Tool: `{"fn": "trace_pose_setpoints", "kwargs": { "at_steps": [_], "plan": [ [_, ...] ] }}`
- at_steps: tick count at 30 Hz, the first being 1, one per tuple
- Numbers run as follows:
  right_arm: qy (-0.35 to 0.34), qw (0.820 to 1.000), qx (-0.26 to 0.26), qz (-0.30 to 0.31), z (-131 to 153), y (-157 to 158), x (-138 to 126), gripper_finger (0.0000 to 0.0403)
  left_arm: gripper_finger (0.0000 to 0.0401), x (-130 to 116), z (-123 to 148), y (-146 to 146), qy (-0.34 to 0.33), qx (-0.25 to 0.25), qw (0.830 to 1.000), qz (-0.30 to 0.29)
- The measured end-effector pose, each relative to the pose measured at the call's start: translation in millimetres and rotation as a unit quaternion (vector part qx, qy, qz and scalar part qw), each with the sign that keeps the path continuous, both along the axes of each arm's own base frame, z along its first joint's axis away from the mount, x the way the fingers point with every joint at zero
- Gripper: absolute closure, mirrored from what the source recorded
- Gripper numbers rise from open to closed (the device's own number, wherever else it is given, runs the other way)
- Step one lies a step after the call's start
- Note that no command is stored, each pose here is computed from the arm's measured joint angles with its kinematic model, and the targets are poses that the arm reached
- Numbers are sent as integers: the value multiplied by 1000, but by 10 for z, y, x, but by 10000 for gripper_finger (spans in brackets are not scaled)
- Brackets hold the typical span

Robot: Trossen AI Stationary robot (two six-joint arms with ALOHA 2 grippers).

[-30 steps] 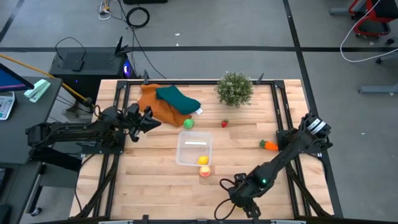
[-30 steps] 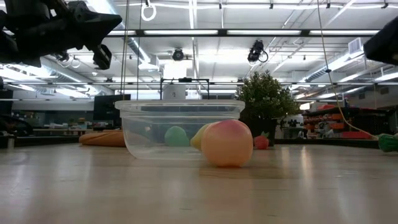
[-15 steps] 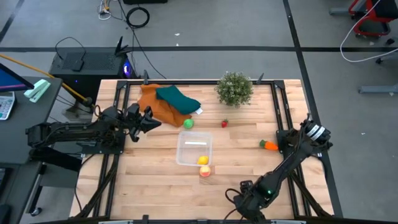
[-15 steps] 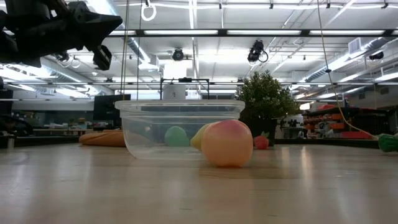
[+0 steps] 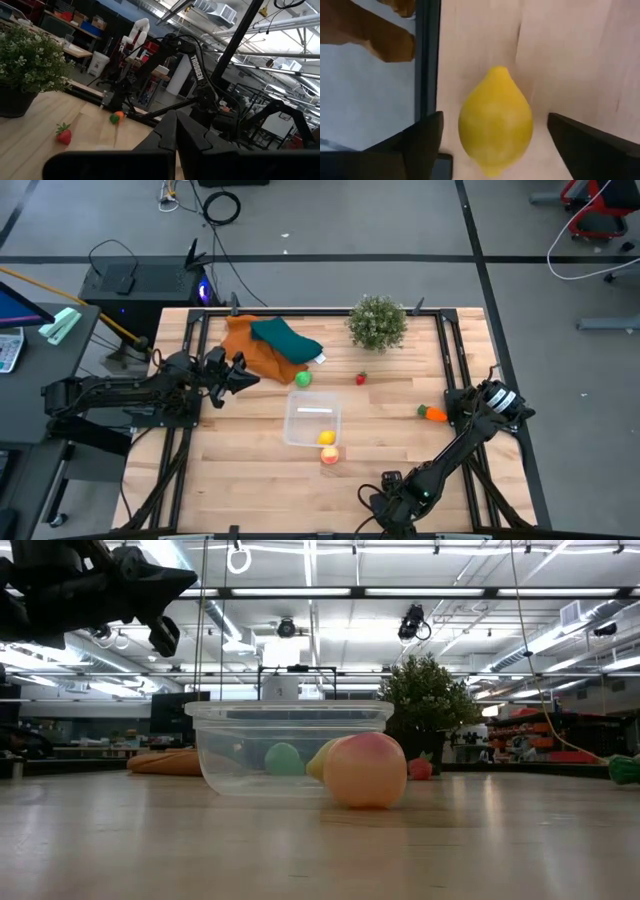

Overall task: Pick and placing Produce into tupperware
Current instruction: Put the yellow lemon into the transparent container

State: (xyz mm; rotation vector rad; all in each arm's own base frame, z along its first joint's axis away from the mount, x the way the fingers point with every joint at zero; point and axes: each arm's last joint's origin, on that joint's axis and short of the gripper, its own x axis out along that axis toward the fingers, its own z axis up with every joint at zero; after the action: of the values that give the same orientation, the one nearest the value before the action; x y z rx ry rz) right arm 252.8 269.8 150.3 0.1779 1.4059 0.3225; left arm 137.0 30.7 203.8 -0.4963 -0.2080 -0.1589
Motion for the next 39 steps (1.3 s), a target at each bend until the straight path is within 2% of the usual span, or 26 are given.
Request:
{"fn": "trace_pose_setpoints", "kwargs": {
  "at_steps": [4, 9, 16, 20, 26, 31, 36, 39],
  "plan": [
    [0, 1000, -13, -3, 3, -28, -10, 156, 378, 1, -5, 0, 3, -3, 1000, 0],
    [0, 1000, -10, -11, 14, -75, 30, 256, 388, 1, -4, 0, 2, -3, 1000, 0],
    [1, 999, -14, -30, 73, -194, 101, 260, 388, 1, -4, 0, 2, -4, 1000, -1],
    [13, 999, -37, -35, 184, -363, 106, 238, 377, 1, -4, 0, 2, -6, 1000, -1],
    [10, 998, -59, -36, 471, -689, 115, 247, 383, 1, -3, 0, 2, -6, 1000, -1],
    [-13, 995, -74, -60, 747, -1011, 122, 254, 392, 0, 0, 0, 1, -6, 1000, -1],
    [-47, 989, -111, -85, 934, -1371, 170, 248, 383, -4, 9, -10, -3, 2, 1000, -17],
    [-56, 986, -113, -109, 996, -1596, 236, 247, 376, -5, 12, -14, -5, 4, 1000, -22]
  ]
}}
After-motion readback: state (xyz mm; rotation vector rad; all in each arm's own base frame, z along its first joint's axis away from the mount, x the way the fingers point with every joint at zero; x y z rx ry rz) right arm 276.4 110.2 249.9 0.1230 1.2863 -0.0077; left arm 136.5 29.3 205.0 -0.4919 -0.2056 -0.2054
